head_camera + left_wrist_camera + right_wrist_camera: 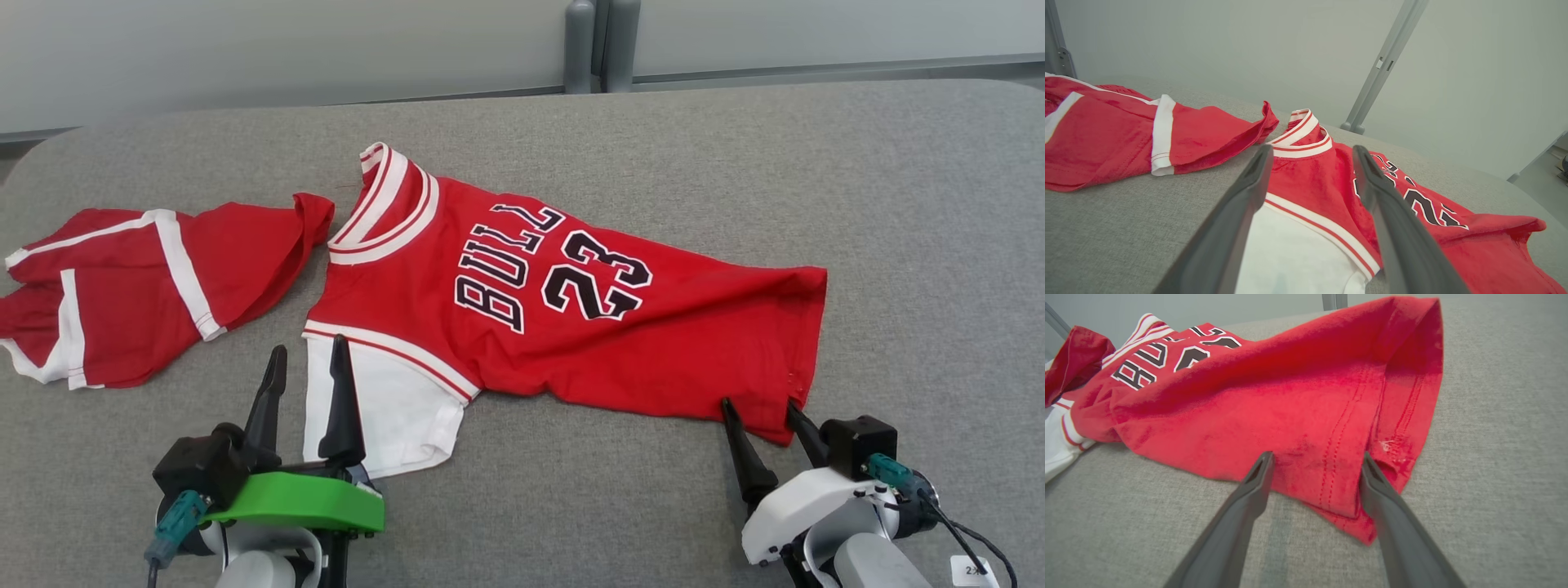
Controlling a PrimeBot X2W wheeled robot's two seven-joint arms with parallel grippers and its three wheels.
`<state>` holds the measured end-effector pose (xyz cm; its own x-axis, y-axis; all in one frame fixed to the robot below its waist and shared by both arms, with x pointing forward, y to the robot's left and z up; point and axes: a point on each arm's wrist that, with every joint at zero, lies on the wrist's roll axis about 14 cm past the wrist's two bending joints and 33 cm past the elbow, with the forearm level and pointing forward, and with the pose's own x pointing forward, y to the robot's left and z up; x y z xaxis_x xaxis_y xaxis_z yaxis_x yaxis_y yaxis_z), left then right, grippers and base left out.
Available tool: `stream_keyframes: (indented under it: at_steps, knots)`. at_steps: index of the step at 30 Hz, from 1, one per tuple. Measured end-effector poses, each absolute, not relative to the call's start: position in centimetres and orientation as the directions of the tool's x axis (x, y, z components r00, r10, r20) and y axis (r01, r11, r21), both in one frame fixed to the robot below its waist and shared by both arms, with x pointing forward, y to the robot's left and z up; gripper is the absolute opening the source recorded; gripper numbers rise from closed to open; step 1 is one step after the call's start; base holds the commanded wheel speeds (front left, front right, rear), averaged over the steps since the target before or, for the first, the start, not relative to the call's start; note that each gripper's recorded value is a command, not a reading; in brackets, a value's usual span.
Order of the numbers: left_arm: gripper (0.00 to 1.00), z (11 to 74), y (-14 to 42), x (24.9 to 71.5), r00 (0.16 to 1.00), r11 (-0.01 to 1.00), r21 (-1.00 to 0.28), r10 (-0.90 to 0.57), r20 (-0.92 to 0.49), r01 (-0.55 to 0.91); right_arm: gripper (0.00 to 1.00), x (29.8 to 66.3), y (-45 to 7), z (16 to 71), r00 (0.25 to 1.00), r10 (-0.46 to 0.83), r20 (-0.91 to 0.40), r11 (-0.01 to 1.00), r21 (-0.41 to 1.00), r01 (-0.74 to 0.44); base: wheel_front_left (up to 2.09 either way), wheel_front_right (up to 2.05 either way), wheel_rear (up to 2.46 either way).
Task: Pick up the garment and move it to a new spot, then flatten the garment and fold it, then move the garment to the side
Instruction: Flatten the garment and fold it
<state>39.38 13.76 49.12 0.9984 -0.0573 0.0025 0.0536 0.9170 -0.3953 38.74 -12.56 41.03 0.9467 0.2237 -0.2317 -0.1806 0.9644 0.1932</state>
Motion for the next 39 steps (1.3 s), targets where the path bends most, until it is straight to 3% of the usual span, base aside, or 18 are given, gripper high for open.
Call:
stream_keyframes:
  at_steps: [1, 2, 3, 4, 5, 6, 13, 25, 31, 32, 33, 34, 39]
  knots:
    - [1.00, 49.1, 14.0, 39.3, 0.999, 0.918, -0.393, -0.051, 0.002, 0.048, 1.00, 39.0, -12.4, 41.0, 0.946, 0.228, -0.231, 0.963, 0.196, -0.184, 0.00, 0.00, 0.00]
    - [1.00, 49.1, 14.1, 39.3, 0.999, 0.919, -0.392, -0.047, 0.002, 0.044, 0.91, 39.2, -12.3, 41.0, 0.945, 0.231, -0.231, 0.962, 0.199, -0.186, 0.00, 0.00, 0.00]
    - [1.00, 49.1, 14.2, 39.3, 0.999, 0.919, -0.391, -0.044, 0.000, 0.041, 0.57, 39.4, -12.1, 40.9, 0.943, 0.236, -0.233, 0.961, 0.196, -0.192, 0.00, 0.00, 0.00]
    - [1.00, 49.1, 14.3, 39.2, 0.999, 0.920, -0.391, -0.042, 0.000, 0.038, 0.39, 39.5, -12.1, 40.8, 0.942, 0.240, -0.236, 0.961, 0.195, -0.196, 0.00, 0.00, 0.00]
    - [1.00, 49.1, 14.4, 39.2, 0.999, 0.920, -0.390, -0.039, -0.001, 0.036, 0.39, 39.6, -12.0, 40.7, 0.940, 0.242, -0.239, 0.960, 0.196, -0.198, 0.00, 0.00, 0.00]
    - [1.00, 49.1, 14.4, 39.2, 0.999, 0.920, -0.390, -0.037, -0.002, 0.034, 0.00, 39.6, -11.9, 40.6, 0.939, 0.245, -0.242, 0.960, 0.199, -0.199, 0.00, 0.00, 0.00]
    - [1.00, 48.8, 14.1, 39.3, 0.999, 0.919, -0.393, -0.044, -0.010, 0.037, 0.00, 39.9, -13.1, 41.0, 0.947, 0.227, -0.227, 0.964, 0.190, -0.186, 0.00, 0.00, 0.00]
    - [1.00, 48.4, 11.3, 40.1, 0.993, 0.906, -0.410, -0.120, -0.020, 0.101, 0.00, 37.0, -22.2, 41.2, 0.960, 0.038, -0.278, 0.995, 0.097, -0.011, 0.00, 0.00, 0.00]
    - [1.00, 47.9, 10.4, 40.2, 0.988, 0.902, -0.415, -0.147, -0.038, 0.118, 0.00, 36.1, -23.7, 40.1, 0.942, -0.004, -0.334, 0.995, 0.096, 0.039, 0.00, 0.00, 0.00]
    - [1.00, 47.8, 10.4, 40.2, 0.988, 0.902, -0.416, -0.148, -0.039, 0.119, 0.43, 36.1, -23.7, 40.1, 0.943, -0.005, -0.334, 0.994, 0.098, 0.039, 0.00, 0.00, 0.00]
    - [1.00, 47.8, 10.3, 40.1, 0.988, 0.901, -0.417, -0.150, -0.040, 0.120, 0.95, 36.1, -23.7, 40.2, 0.944, -0.006, -0.329, 0.994, 0.100, 0.041, 0.00, 0.00, 0.00]
    - [1.00, 47.8, 10.2, 40.1, 0.988, 0.900, -0.418, -0.152, -0.040, 0.122, 1.00, 36.1, -23.6, 40.3, 0.947, -0.008, -0.321, 0.994, 0.104, 0.043, 0.00, 0.00, 0.00]
    - [1.00, 47.8, 9.7, 40.1, 0.985, 0.897, -0.422, -0.165, -0.041, 0.133, 1.00, 35.8, -24.2, 40.5, 0.952, -0.031, -0.306, 0.992, 0.107, 0.066, 0.00, 0.00, 0.00]
